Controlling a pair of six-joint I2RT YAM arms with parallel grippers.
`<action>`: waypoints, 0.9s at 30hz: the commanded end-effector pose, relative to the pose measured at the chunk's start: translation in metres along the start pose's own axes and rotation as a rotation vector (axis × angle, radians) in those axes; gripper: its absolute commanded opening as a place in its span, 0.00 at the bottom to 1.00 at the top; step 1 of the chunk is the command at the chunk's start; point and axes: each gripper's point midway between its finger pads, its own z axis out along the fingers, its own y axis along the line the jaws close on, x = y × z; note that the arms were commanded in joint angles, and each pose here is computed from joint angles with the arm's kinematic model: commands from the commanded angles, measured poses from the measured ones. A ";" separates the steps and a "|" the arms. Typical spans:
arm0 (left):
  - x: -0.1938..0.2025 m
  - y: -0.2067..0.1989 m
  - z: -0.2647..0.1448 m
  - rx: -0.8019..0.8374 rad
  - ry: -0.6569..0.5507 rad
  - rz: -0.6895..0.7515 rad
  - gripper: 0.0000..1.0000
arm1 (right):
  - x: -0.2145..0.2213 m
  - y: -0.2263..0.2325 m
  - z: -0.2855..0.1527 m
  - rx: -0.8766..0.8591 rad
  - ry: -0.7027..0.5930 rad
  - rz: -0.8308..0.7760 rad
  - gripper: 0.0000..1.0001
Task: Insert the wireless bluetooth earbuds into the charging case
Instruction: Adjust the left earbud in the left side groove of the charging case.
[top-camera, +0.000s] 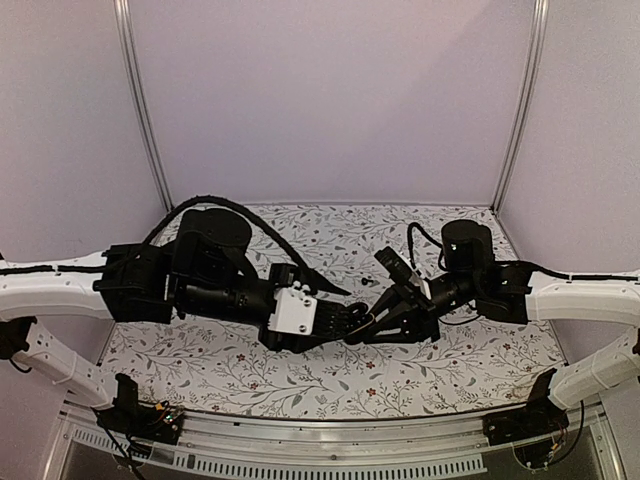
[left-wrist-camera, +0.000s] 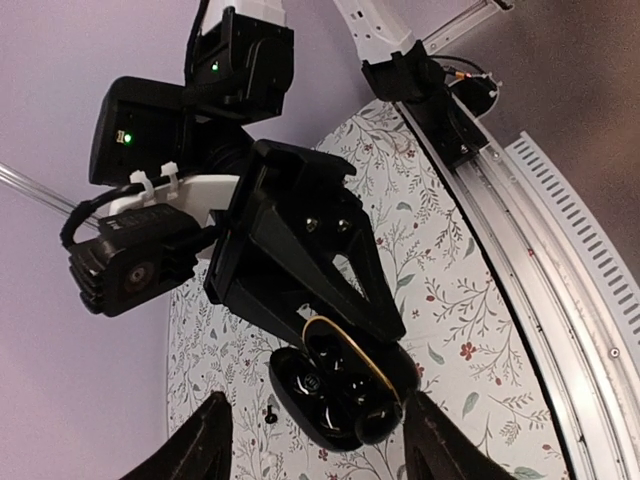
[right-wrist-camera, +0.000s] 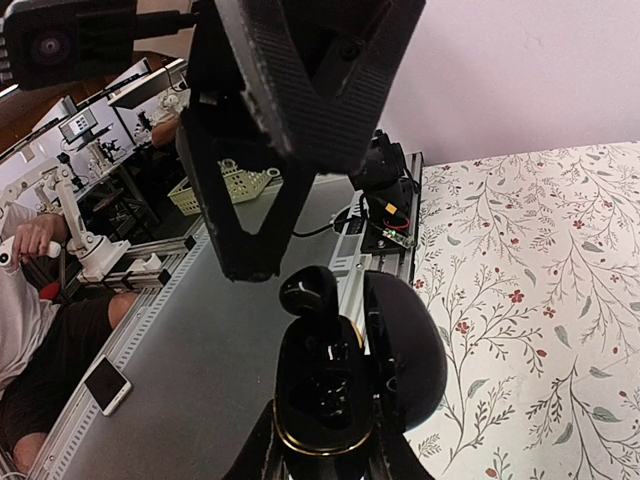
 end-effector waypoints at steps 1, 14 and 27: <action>-0.007 -0.006 -0.009 0.012 -0.036 -0.024 0.58 | -0.013 0.007 -0.001 -0.005 -0.020 -0.049 0.00; 0.004 -0.009 -0.002 0.009 0.001 -0.012 0.57 | -0.012 0.011 0.000 -0.032 -0.017 -0.051 0.00; 0.009 -0.005 0.007 -0.004 0.029 0.020 0.57 | -0.010 0.014 0.002 -0.050 -0.009 -0.052 0.00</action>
